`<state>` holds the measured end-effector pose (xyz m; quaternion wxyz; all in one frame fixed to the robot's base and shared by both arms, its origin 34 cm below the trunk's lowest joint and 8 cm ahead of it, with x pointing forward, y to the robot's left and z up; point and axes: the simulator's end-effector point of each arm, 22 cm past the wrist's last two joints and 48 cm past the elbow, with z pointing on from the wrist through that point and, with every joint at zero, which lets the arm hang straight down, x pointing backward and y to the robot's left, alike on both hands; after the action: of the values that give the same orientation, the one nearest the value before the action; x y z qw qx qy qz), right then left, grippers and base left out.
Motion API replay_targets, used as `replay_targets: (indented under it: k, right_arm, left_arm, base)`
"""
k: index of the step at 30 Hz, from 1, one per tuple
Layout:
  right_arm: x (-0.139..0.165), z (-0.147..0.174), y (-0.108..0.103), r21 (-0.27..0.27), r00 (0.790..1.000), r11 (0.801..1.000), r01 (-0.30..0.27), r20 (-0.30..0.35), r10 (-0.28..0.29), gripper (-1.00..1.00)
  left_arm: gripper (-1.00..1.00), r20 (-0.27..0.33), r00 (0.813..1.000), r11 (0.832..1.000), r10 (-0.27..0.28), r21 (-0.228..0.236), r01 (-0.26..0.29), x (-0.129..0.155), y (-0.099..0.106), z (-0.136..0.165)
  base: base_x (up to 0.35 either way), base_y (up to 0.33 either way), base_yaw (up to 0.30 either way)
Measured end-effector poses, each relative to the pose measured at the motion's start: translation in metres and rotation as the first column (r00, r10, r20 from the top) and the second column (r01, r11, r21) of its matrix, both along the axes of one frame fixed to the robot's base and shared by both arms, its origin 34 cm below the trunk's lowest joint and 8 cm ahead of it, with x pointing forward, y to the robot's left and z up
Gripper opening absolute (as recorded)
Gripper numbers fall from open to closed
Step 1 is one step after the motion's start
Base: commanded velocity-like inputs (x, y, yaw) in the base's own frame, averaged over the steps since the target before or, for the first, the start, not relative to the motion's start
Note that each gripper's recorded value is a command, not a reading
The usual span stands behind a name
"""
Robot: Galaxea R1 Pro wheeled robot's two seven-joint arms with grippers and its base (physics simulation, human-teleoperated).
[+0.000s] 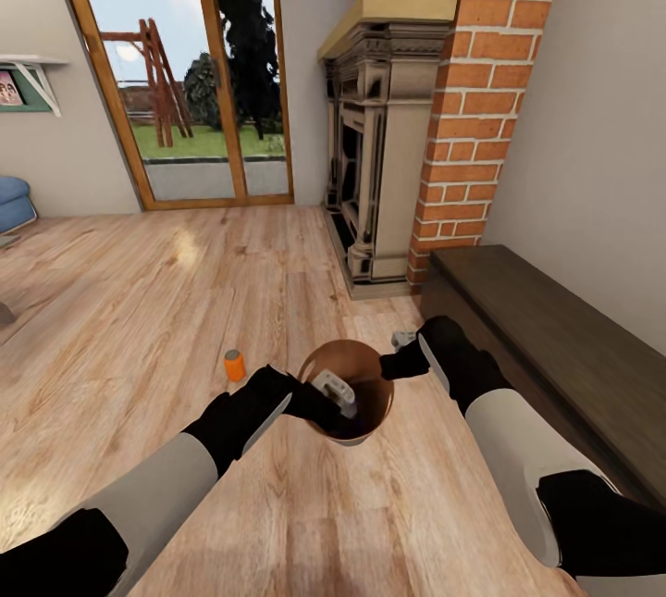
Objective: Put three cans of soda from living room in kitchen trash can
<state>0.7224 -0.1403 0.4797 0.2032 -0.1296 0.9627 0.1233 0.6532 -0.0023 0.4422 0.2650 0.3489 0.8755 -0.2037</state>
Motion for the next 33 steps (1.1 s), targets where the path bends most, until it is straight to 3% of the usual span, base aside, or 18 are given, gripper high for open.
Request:
replay_targets:
  k: [4,10,11,14,15,19,20,24,26,28,33]
  right_arm:
    - [-0.002,0.001,0.005,0.03,1.0,1.0,0.004,-0.01,-0.003,-1.0]
    - [-0.001,-0.001,0.001,0.014,1.0,1.0,0.005,-0.008,-0.005,-1.0]
    - [-0.002,-0.002,0.0,0.021,1.0,1.0,0.008,-0.013,-0.007,-1.0]
    - [-0.003,-0.003,-0.002,0.021,1.0,1.0,0.01,-0.017,-0.01,-1.0]
    - [-0.003,-0.004,-0.003,0.018,1.0,1.0,0.011,-0.018,-0.01,-1.0]
    - [-0.004,-0.006,-0.005,0.015,1.0,1.0,0.011,-0.021,-0.011,-1.0]
    - [-0.005,-0.006,-0.004,0.018,1.0,1.0,0.011,-0.023,-0.011,-1.0]
    - [-0.006,-0.008,-0.005,0.019,1.0,1.0,0.014,-0.026,-0.013,-1.0]
    - [-0.006,-0.009,-0.007,0.011,1.0,1.0,0.014,-0.025,-0.014,-1.0]
    - [-0.006,-0.01,-0.008,0.007,1.0,1.0,0.016,-0.026,-0.016,-1.0]
    - [-0.007,-0.012,-0.016,0.007,0.999,1.0,0.027,-0.031,-0.027,-1.0]
  left_arm:
    - [1.0,0.017,1.0,1.0,-0.006,-0.018,0.006,0.003,-0.004,0.008]
    - [1.0,0.098,0.994,0.992,-0.049,-0.107,0.059,0.0,-0.022,0.045]
    - [1.0,0.123,0.991,0.984,-0.046,-0.164,0.066,-0.012,-0.005,0.057]
    - [1.0,0.171,0.985,0.976,-0.002,-0.213,0.038,-0.007,0.032,0.08]
    - [1.0,0.198,0.98,0.97,0.033,-0.243,0.017,-0.005,0.057,0.095]
    - [1.0,0.224,0.97,0.953,0.097,-0.302,-0.026,-0.012,0.104,0.115]
    - [1.0,0.23,0.964,0.942,0.136,-0.33,-0.054,-0.015,0.125,0.121]
    - [1.0,0.234,0.942,0.918,0.243,-0.369,-0.145,-0.018,0.174,0.125]
    - [1.0,0.242,0.924,0.905,0.294,-0.381,-0.188,-0.02,0.198,0.123]
    - [1.0,0.276,0.889,0.892,0.365,-0.378,-0.249,-0.02,0.231,0.118]
    - [1.0,0.358,0.806,0.878,0.472,-0.271,-0.395,-0.019,0.288,0.084]
  base:
    - [0.0,0.0,0.0]
    - [0.0,0.0,0.0]
    - [0.0,0.0,0.0]
    - [0.0,0.0,0.0]
    - [0.0,0.0,0.0]
    - [0.0,0.0,0.0]
    - [0.0,0.0,0.0]
    - [0.0,0.0,0.0]
    - [0.0,0.0,0.0]
    - [0.0,0.0,0.0]
    - [0.0,0.0,0.0]
